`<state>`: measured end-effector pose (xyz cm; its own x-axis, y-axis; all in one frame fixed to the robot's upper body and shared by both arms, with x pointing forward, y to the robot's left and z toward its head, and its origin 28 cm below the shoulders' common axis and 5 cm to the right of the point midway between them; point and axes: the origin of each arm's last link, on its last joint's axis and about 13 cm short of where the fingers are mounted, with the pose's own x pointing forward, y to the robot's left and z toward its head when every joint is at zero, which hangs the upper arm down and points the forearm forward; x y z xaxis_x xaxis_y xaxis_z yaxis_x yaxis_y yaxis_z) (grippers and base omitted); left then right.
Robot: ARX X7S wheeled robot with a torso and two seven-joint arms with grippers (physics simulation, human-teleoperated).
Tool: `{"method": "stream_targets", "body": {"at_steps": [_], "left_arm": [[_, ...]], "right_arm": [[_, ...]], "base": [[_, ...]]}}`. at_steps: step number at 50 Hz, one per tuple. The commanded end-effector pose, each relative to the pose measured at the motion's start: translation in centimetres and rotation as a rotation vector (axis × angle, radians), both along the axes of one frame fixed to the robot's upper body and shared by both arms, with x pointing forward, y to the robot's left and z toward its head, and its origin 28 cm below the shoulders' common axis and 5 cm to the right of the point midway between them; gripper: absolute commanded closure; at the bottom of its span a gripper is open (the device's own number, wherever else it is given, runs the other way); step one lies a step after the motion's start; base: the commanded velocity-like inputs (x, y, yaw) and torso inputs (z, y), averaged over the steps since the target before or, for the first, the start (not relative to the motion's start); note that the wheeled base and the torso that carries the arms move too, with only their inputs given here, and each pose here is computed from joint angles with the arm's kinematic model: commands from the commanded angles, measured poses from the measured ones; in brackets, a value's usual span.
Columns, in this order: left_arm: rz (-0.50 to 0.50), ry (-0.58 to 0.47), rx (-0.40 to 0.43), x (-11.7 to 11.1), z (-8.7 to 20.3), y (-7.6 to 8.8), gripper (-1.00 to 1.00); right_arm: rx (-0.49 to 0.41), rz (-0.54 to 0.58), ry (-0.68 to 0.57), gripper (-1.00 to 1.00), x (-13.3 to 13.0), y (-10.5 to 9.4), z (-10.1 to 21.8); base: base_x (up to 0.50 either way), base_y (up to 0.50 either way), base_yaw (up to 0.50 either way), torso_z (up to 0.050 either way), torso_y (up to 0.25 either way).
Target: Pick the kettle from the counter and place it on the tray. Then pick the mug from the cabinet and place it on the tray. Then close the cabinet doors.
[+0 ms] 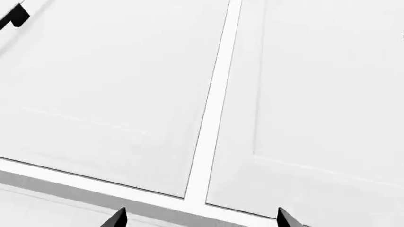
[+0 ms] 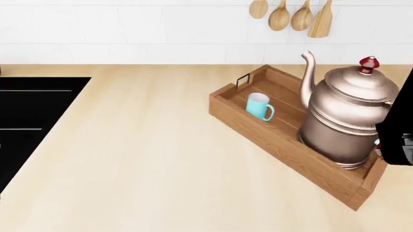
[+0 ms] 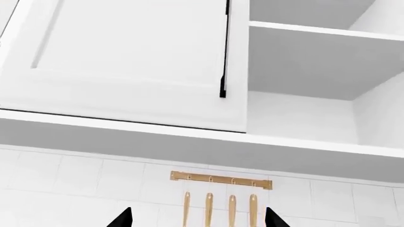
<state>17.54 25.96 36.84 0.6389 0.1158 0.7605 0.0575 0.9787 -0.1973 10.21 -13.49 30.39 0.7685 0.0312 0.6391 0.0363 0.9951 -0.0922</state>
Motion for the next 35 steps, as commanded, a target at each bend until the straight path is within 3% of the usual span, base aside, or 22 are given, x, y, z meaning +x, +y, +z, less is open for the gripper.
{"method": "stream_targets", "body": {"at_steps": [1, 35], "left_arm": [[-0.065, 0.099, 0.042, -5.07, -5.63, -0.46, -1.0], [-0.096, 0.138, 0.027, -4.94, -6.13, -0.77, -1.0]], "right_arm": [[0.004, 0.001, -0.017, -1.0, -0.31, -0.01, 0.59], [0.017, -0.011, -0.021, -1.0, -0.56, -0.16, 0.88]], "base": [[0.0, -0.5, 0.0, 0.0, 0.0], [0.0, -0.5, 0.0, 0.0, 0.0]]}}
